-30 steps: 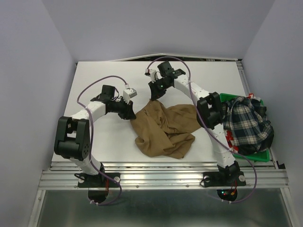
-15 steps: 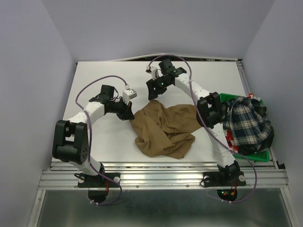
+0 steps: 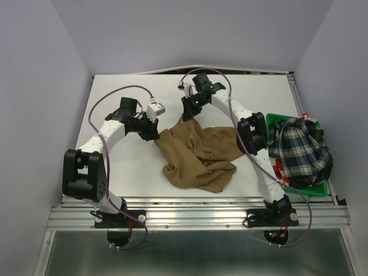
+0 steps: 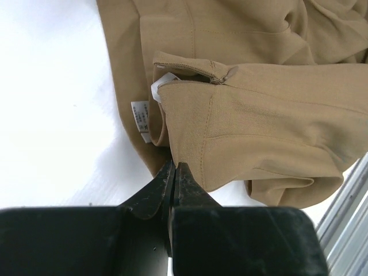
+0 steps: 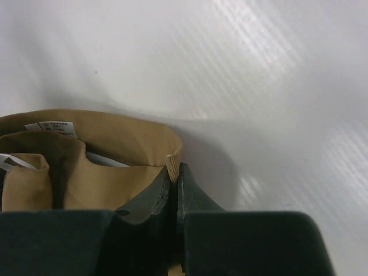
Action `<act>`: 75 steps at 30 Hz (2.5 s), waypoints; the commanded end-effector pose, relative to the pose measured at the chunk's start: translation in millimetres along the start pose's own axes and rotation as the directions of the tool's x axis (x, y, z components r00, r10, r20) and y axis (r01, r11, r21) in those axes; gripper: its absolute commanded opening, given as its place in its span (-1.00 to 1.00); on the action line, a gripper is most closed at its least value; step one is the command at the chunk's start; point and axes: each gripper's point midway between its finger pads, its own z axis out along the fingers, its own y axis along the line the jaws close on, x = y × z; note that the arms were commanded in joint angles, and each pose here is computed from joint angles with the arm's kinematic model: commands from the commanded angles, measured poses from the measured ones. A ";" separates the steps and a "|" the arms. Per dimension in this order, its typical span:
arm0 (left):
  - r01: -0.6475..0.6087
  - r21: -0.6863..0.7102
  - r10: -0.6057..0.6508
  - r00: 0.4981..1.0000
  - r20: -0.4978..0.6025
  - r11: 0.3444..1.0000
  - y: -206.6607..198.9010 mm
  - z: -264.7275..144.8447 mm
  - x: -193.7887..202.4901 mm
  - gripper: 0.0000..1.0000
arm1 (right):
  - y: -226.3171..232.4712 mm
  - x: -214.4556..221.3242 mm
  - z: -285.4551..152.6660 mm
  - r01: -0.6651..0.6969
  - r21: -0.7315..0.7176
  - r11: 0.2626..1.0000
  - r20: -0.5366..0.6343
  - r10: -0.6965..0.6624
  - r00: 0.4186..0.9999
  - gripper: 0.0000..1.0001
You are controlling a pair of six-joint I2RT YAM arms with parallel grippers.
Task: Fold and stack the skirts
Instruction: Flatten the skirt out
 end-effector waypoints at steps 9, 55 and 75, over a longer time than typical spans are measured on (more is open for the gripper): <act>-0.083 -0.464 0.147 0.984 0.103 0.882 120.2 -152.4 -114.3 -1.00 | -6.4 -201.6 -301.1 0.035 0.418 0.908 0.681 -0.339 0.649 -0.99; 0.023 -0.117 0.012 0.957 0.289 0.993 7.0 -56.1 -82.1 0.82 | -66.7 -40.8 -186.4 -0.269 0.297 0.916 0.569 0.057 0.820 -0.99; 0.163 -0.051 -0.149 0.968 0.203 0.985 42.0 79.1 -151.6 0.69 | -68.9 -15.2 -179.1 -0.290 0.317 0.903 0.535 0.082 0.841 -0.99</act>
